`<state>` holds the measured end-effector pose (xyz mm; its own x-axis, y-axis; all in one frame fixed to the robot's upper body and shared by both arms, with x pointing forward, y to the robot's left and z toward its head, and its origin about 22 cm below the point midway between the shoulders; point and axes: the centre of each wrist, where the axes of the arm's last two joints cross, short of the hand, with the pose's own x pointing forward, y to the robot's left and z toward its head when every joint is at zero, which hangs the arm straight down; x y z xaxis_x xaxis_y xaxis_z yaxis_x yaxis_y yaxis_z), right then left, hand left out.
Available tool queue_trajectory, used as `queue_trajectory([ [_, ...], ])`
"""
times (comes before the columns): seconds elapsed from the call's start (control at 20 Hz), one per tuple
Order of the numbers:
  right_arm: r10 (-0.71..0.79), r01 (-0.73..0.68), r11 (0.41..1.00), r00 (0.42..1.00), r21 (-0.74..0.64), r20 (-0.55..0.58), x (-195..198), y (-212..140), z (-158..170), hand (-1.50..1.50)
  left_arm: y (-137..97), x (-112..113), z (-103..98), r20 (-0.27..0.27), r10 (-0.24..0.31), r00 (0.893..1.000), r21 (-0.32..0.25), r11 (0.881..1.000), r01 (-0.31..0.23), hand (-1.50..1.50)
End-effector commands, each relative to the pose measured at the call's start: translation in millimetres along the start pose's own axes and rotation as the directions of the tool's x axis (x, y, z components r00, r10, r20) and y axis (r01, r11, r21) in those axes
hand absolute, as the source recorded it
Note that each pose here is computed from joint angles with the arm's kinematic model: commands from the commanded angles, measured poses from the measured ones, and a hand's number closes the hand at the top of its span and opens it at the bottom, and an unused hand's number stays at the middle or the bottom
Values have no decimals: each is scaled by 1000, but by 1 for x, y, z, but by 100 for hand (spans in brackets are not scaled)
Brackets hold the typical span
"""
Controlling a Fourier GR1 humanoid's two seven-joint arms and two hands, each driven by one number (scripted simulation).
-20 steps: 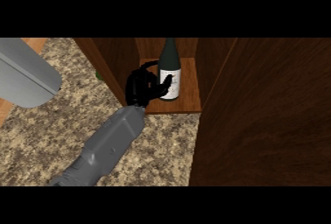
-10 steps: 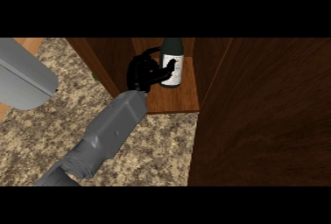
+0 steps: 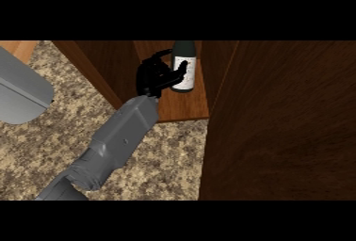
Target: Pick up the wine, place it into the cabinet and close the cabinet
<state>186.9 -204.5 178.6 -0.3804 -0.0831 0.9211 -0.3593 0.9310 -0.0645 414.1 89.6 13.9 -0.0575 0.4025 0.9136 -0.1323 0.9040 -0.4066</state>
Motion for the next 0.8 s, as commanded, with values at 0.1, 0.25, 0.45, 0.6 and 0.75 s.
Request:
queue_trajectory([
  [0.1, -11, 11, 1000, 1000, 8, 12, 4, 0, -9, -150, 23, -21, 14, -11, -2, 1000, 24, 1000, 3, 150],
  [0.25, -14, 13, 1000, 1000, 27, 4, 5, 5, -7, -150, 9, -18, 16, -28, -15, 999, 3, 1000, 15, 150],
  [0.45, -18, 18, 999, 1000, 39, 3, 3, 7, -7, -150, 7, -21, 21, -21, -26, 999, -31, 999, 26, 150],
  [0.6, -24, 23, 999, 1000, 36, 12, 10, 8, -2, -150, 16, -32, 29, -43, -16, 999, -21, 1000, 15, 150],
  [0.75, -28, 27, 999, 1000, 35, 5, 1, 6, -2, -150, -1, -19, 23, -19, 9, 1000, 12, 1000, -9, 150],
])
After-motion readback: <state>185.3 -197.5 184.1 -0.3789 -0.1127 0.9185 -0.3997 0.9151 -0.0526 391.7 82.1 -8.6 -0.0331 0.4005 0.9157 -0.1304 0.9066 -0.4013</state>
